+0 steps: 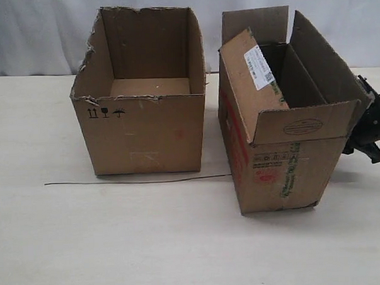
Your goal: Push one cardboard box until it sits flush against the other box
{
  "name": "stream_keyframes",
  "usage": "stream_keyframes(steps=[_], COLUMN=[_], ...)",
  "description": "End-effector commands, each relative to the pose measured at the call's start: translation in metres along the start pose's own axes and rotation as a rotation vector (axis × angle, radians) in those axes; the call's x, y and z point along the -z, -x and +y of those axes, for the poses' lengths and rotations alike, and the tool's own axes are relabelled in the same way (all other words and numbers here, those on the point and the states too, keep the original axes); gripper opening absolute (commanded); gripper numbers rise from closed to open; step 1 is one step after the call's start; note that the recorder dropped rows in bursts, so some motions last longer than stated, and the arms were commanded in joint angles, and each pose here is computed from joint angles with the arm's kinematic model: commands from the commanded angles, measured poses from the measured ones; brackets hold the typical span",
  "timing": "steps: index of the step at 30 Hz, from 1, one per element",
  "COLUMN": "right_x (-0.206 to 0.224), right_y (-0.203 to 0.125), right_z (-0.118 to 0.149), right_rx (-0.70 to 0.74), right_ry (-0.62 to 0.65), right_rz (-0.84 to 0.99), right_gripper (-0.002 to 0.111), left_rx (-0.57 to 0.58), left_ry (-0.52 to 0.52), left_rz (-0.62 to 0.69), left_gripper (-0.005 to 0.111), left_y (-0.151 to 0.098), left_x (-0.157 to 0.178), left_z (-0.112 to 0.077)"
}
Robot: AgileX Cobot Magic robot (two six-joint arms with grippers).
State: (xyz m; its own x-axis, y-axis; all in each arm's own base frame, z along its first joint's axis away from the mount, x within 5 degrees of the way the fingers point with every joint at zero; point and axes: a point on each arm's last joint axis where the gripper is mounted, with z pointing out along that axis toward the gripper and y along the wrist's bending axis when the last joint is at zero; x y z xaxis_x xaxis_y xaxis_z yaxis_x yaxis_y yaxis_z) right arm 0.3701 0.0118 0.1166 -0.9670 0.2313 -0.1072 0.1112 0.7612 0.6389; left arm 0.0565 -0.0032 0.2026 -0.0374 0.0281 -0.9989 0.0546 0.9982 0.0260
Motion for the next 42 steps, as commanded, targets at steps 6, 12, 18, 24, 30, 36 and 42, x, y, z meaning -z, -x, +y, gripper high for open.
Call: stream_keyframes(steps=[6,12,18,24,30,36,42], right_x=[-0.028,-0.032,-0.037,-0.045,-0.054,-0.06,-0.06], right_y=[0.001,0.003,0.003,0.001,-0.002,-0.001,0.004], right_z=[0.008,0.005,0.003,0.0,0.004,0.007,0.007], right_rx=[0.001,-0.026,-0.038,-0.058,-0.058,-0.054,-0.048], right_ry=[0.04,0.048,0.07,0.103,0.108,0.084,0.079], right_rz=[0.034,0.008,0.011,0.033,0.041,0.016,0.001], right_gripper=[0.005,0.005,0.005,0.005,0.005,0.005,0.005], left_rx=[0.005,0.005,0.005,0.005,0.005,0.005,0.005], left_ry=[-0.001,-0.001,-0.001,-0.001,-0.001,-0.001,-0.001], left_rz=[-0.005,-0.005,-0.007,-0.007,-0.005,-0.005,-0.005], left_gripper=[0.0,0.0,0.0,0.0,0.0,0.0,0.0], left_y=[0.0,0.0,0.0,0.0,0.0,0.0,0.0], left_x=[0.0,0.0,0.0,0.0,0.0,0.0,0.0], left_z=[0.0,0.0,0.0,0.0,0.0,0.0,0.0])
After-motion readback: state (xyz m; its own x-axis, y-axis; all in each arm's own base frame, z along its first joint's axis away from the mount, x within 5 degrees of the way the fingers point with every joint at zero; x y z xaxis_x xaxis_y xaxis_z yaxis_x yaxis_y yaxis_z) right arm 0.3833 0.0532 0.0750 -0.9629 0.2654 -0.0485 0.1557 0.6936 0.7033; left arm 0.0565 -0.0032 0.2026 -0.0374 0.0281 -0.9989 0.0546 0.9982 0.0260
